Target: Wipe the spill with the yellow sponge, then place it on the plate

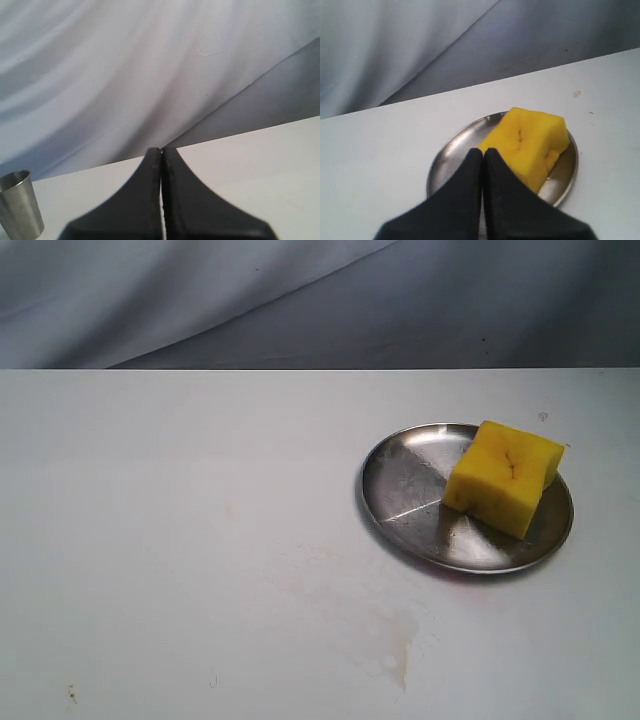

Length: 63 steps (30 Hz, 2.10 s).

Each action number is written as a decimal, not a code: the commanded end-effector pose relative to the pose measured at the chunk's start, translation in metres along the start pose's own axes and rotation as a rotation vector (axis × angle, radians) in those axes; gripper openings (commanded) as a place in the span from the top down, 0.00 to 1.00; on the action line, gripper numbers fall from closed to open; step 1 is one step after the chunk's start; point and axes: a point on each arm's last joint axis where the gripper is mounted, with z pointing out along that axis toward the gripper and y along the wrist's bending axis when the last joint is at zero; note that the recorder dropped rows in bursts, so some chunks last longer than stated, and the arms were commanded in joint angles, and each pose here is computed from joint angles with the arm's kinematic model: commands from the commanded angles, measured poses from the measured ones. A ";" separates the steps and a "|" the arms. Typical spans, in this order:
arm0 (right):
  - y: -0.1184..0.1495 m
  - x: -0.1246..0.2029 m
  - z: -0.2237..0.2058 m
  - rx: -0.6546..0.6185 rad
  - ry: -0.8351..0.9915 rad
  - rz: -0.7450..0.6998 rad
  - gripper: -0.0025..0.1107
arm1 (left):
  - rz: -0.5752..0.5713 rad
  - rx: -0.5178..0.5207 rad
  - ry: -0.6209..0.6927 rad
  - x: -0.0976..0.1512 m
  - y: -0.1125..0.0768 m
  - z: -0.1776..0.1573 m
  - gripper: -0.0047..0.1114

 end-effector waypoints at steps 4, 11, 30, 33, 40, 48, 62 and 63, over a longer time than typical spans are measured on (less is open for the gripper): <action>-0.023 0.033 -0.021 0.087 -0.144 -0.099 0.98 | -0.017 -0.006 -0.011 -0.002 0.001 0.000 0.96; -0.031 0.056 -0.031 0.110 -0.216 -0.155 0.98 | -0.017 -0.006 -0.011 -0.002 0.001 0.000 0.96; -0.029 0.057 -0.045 0.099 -0.293 -0.228 0.98 | -0.017 -0.006 -0.011 -0.002 0.001 0.000 0.96; -0.029 0.057 -0.045 0.099 -0.293 -0.228 0.98 | -0.017 -0.006 -0.011 -0.002 0.001 0.000 0.96; -0.029 0.057 -0.045 0.100 -0.293 -0.232 0.98 | -0.017 -0.006 -0.011 -0.002 0.001 0.000 0.96; -0.029 0.057 -0.045 0.100 -0.293 -0.232 0.98 | -0.017 -0.006 -0.011 -0.002 0.001 0.000 0.96; -0.029 0.057 -0.045 0.100 -0.293 -0.232 0.98 | -0.017 -0.006 -0.011 -0.002 0.001 0.000 0.96; -0.029 0.057 -0.045 0.100 -0.293 -0.232 0.98 | -0.017 -0.006 -0.011 -0.002 0.001 0.000 0.96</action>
